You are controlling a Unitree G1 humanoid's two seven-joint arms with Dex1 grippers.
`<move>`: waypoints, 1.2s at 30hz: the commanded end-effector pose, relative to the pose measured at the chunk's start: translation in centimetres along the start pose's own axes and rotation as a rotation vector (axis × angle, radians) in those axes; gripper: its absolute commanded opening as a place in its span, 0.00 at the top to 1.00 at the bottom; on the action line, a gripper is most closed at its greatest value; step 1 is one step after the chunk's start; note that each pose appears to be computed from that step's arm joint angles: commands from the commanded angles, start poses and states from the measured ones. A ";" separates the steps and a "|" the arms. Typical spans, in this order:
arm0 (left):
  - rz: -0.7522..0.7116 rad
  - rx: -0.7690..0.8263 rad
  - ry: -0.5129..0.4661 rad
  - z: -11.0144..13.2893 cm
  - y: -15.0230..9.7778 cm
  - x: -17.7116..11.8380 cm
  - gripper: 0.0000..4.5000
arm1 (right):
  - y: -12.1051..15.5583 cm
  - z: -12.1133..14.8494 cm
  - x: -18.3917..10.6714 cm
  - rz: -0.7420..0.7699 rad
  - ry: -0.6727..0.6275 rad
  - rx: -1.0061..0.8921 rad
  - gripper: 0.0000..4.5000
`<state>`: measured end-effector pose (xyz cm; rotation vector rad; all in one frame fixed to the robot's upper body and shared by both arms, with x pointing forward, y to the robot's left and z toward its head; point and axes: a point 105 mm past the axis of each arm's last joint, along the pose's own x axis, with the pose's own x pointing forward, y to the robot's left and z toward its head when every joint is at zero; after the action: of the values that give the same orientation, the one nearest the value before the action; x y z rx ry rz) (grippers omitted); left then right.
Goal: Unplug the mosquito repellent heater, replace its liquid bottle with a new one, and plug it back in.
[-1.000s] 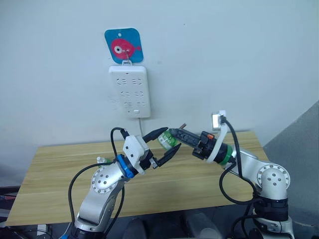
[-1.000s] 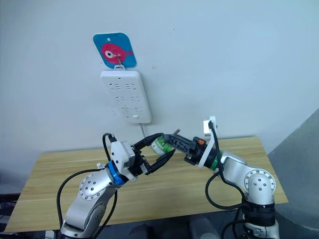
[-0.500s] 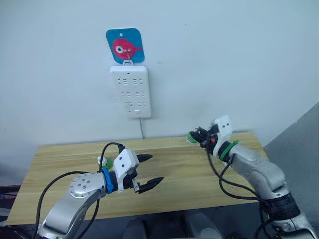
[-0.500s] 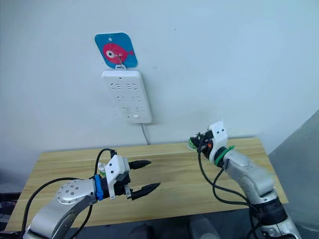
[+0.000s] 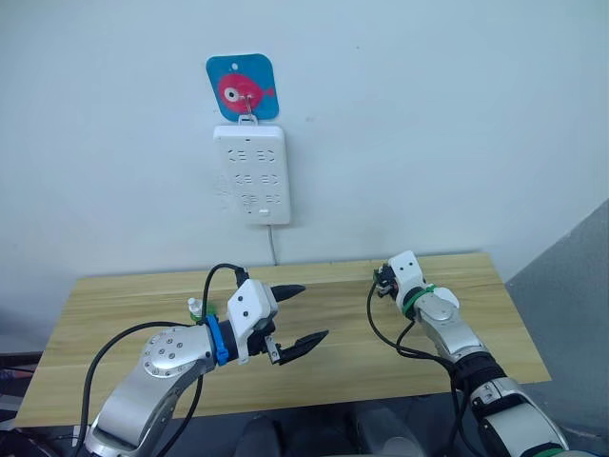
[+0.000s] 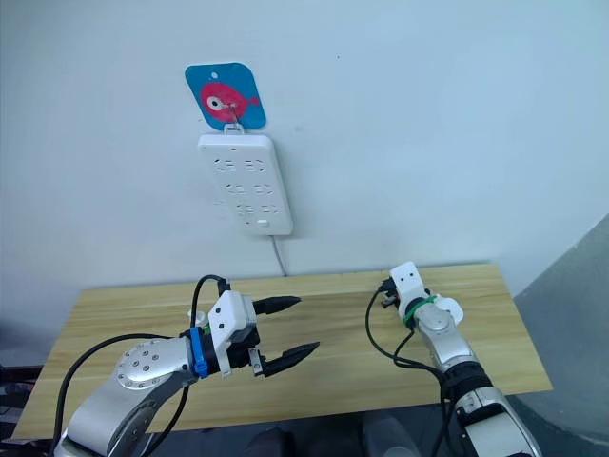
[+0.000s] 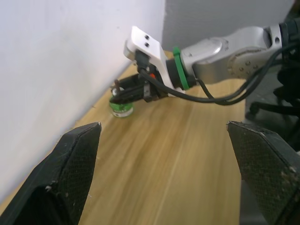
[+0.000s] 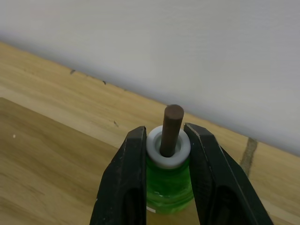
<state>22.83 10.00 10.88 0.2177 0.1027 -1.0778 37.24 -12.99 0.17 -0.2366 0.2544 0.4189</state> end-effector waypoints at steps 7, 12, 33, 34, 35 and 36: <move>0.091 0.026 -0.011 -0.4 0.1 -1.0 0.00 | -1.4 2.4 -2.0 -0.028 -0.117 0.044 0.12; 0.345 -0.017 0.036 -3.3 2.3 -3.8 0.00 | 0.7 4.5 -6.7 0.173 -0.166 -0.120 0.12; 0.981 -0.285 0.231 -13.7 7.7 -11.6 0.00 | 8.5 9.3 -11.9 0.663 -0.053 -0.343 0.12; 0.975 -0.273 0.240 -13.9 7.9 -11.5 0.00 | 8.4 9.5 -11.9 0.660 -0.050 -0.337 0.12; 0.968 -0.263 0.249 -14.0 8.1 -11.5 0.00 | 8.3 9.6 -11.9 0.656 -0.045 -0.329 0.12; 0.964 -0.256 0.254 -14.1 8.2 -11.5 0.00 | 8.3 9.6 -11.9 0.654 -0.041 -0.324 0.12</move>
<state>24.89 26.60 -0.04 0.1056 0.3420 -0.0600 25.32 -7.68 10.17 -0.4694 0.2519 1.1028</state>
